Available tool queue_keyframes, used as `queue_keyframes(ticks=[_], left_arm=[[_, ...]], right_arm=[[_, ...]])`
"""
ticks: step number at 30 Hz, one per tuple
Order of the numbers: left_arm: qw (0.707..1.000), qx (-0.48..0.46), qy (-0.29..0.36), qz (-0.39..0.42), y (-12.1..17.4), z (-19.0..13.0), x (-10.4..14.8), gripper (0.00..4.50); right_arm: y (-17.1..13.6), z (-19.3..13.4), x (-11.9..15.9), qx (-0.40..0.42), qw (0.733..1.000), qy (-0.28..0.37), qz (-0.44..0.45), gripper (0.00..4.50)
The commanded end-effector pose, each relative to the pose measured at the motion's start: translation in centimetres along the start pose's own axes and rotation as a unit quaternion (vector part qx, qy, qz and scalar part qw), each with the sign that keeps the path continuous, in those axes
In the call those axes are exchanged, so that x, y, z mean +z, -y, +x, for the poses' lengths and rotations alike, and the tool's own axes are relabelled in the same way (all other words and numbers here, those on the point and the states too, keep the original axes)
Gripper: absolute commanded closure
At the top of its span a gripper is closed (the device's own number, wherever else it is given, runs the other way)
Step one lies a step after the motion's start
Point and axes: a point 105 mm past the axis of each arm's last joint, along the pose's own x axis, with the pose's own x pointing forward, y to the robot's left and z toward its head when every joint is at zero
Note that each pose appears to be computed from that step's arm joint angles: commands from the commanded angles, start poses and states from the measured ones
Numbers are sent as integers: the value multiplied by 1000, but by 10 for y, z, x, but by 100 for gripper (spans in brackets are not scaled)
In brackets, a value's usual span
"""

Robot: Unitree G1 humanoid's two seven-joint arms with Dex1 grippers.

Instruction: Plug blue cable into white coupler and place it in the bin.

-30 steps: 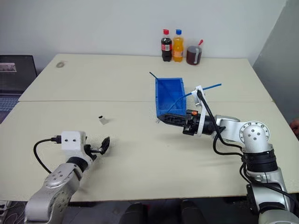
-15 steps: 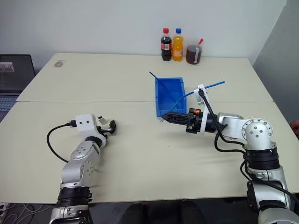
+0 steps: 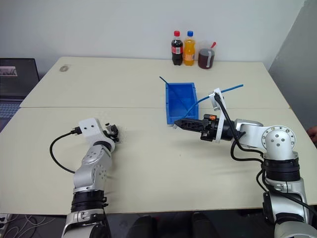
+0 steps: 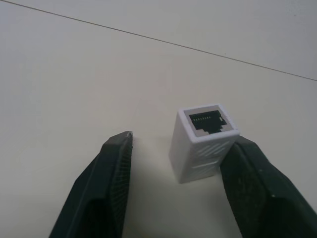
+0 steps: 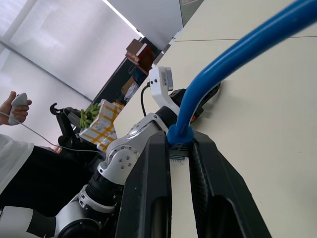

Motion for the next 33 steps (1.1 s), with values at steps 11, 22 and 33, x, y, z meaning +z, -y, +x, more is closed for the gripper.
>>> queue_keyframes(ticks=[11, 22, 33], left_arm=[[996, -72, -21, 48, 17, -5, -3, 372], [688, -660, -131, 271, 69, -122, -53, 372], [579, -752, -82, 306, 109, -100, -71, 372]], right_arm=[[-8, -1, 6, 6, 1000, 15, -25, 428], [-4, 11, -4, -31, 979, -49, -198, 428], [13, 32, -70, 13, 914, -158, -373, 428]])
